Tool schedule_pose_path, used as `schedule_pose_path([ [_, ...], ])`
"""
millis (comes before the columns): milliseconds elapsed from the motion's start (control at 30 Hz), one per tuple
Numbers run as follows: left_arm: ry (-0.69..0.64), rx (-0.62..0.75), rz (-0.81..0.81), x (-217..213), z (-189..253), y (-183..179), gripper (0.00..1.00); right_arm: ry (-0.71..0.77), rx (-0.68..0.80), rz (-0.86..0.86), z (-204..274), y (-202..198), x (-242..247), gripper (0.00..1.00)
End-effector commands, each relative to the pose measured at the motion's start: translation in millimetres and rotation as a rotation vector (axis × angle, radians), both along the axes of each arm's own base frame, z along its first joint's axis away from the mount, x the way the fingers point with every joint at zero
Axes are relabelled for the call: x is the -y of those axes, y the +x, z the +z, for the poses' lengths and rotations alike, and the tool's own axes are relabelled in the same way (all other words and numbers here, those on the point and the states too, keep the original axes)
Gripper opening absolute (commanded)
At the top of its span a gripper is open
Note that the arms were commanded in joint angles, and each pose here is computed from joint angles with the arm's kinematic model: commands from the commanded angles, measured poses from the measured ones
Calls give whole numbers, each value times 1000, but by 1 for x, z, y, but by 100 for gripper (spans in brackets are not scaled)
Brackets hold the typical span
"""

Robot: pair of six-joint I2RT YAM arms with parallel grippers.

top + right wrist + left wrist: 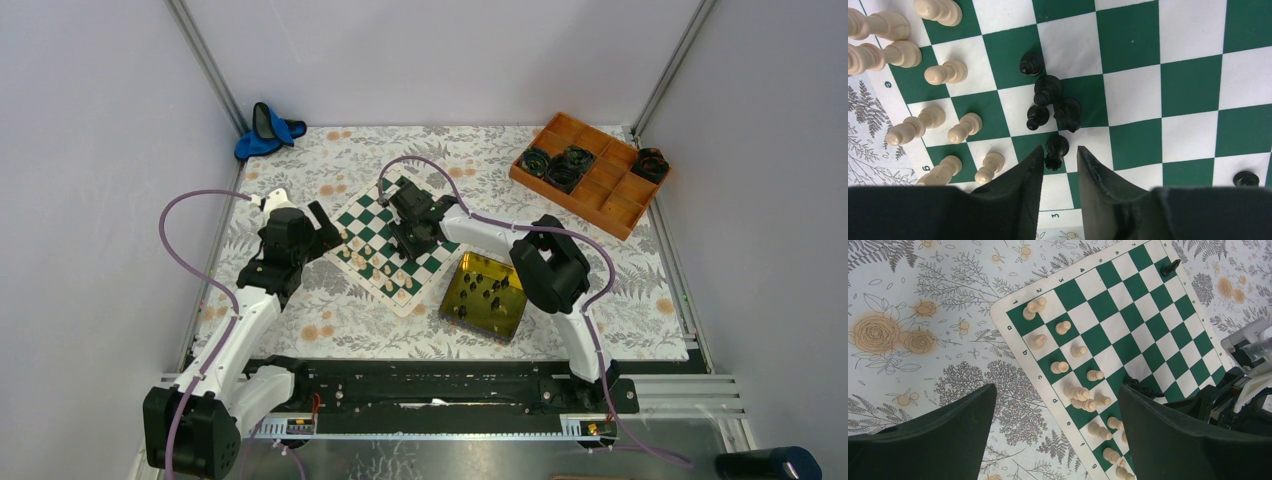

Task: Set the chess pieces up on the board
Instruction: Pick up the chess piece from the chessboard.

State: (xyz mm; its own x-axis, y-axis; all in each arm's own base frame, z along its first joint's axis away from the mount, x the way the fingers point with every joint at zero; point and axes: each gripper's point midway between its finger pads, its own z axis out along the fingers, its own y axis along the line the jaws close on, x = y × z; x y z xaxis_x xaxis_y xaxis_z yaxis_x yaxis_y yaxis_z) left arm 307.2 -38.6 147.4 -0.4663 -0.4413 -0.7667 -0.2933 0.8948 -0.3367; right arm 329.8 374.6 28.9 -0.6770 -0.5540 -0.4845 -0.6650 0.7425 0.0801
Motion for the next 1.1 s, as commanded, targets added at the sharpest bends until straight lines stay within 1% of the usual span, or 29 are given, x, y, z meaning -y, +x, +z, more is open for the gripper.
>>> schedule_pose_path([
  [0, 23, 49, 4, -3, 8, 5, 99, 24, -1, 16, 10, -3, -12, 35],
  [100, 22, 48, 4, -3, 8, 5, 99, 20, 1, 10, 9, -2, -11, 33],
  [200, 22, 50, 2, -3, 8, 5, 99, 15, 4, 6, 8, -2, -10, 26],
  [300, 22, 51, 3, -3, 8, 4, 99, 11, 10, 4, 10, -1, -10, 17],
  [433, 23, 53, 3, -3, 8, 4, 99, 12, 21, 3, 14, -1, -10, 8],
  [600, 24, 56, 4, -3, 9, 3, 99, 10, 45, 0, 28, 0, -7, 1],
  [1067, 12, 63, 8, -2, 11, 8, 99, -26, 189, -100, 70, 21, 16, 0],
])
